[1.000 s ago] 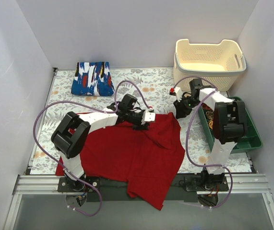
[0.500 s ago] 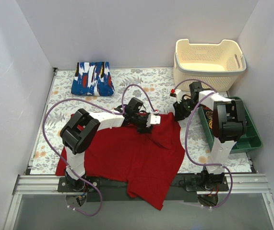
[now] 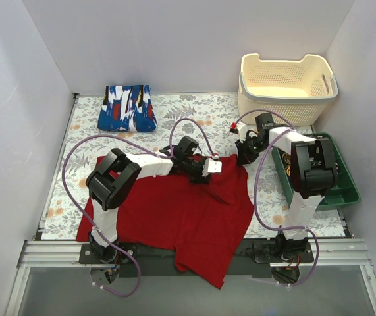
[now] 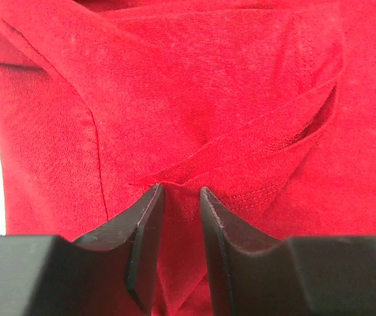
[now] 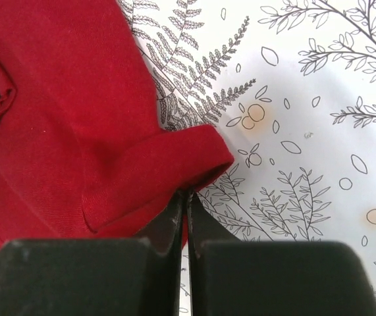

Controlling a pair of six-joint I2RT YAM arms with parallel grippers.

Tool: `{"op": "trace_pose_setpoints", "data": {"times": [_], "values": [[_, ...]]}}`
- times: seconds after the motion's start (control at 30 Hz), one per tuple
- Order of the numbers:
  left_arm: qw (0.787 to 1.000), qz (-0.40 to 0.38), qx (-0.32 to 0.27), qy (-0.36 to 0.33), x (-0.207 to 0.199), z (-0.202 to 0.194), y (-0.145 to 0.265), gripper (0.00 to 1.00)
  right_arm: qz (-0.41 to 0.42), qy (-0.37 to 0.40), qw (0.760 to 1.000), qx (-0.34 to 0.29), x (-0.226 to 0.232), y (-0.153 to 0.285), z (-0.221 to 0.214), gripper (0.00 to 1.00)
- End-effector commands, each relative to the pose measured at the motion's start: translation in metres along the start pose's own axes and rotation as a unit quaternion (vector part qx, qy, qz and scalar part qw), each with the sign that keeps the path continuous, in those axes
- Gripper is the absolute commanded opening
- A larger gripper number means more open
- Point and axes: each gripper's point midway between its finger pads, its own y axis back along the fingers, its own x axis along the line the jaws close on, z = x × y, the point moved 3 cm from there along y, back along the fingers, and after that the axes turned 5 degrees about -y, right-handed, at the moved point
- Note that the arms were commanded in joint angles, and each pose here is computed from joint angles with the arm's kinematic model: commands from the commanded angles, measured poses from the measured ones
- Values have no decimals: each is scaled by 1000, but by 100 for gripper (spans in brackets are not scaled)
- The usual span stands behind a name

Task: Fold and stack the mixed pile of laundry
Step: Fold the T-shirt at the center of the board.

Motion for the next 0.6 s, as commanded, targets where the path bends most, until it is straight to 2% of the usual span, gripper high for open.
{"op": "trace_pose_setpoints", "data": {"times": [0.0,0.07,0.13,0.27,0.37,0.43,0.47,0.5,0.57], "values": [[1000,-19,-8,-14,-4,15,5,27,-40,-5,999,33,-5,4,-20,1],[1000,-14,-8,-18,-6,19,12,24,-52,-1,998,25,-5,11,-17,1],[999,-20,-5,-24,-15,16,16,15,-63,-3,998,17,-7,16,-15,1],[998,-30,-4,-53,-33,15,30,4,-76,-6,997,3,-7,28,-12,1],[997,-41,6,-69,-41,12,37,0,-79,-5,997,3,-6,32,-17,1],[996,-36,0,-83,-42,16,41,3,-75,-6,997,4,-4,31,-19,1],[995,-30,-8,-91,-40,21,42,11,-70,-9,998,1,-3,30,-19,1],[995,-15,-19,-100,-35,29,42,25,-66,-10,998,2,-2,28,-20,1],[993,-16,-33,-114,-33,41,37,31,-63,-12,998,2,-3,26,-19,1]]}}
